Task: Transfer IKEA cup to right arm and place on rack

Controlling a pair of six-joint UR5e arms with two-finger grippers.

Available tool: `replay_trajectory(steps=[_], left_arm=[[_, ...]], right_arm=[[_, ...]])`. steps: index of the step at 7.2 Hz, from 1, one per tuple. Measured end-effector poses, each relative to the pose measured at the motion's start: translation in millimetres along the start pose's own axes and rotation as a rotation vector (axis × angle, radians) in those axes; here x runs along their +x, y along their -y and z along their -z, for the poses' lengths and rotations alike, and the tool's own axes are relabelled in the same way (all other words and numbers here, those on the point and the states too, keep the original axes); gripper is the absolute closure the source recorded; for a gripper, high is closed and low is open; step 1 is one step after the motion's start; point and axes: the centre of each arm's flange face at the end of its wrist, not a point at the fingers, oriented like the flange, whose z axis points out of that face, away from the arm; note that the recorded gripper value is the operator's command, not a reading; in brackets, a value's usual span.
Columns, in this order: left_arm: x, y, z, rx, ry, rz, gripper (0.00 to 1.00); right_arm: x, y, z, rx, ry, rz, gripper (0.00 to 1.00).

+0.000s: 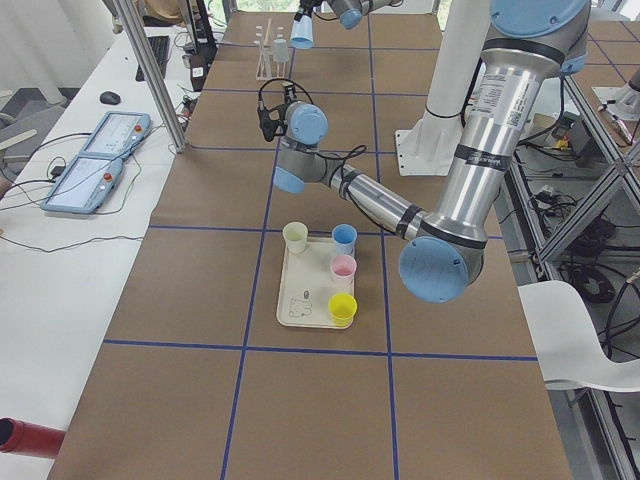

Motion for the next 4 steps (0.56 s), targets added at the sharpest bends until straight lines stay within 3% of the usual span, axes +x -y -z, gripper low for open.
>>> replay_trajectory(steps=[1, 4], left_arm=[[-2, 20, 9, 0.025, 0.093, -0.04, 0.0], [-17, 58, 17, 0.054, 0.311, -0.128, 0.0]], right_arm=[[17, 28, 15, -0.003, -0.126, 0.073, 0.76], [65, 118, 81, -0.111, -0.467, 0.297, 0.76]])
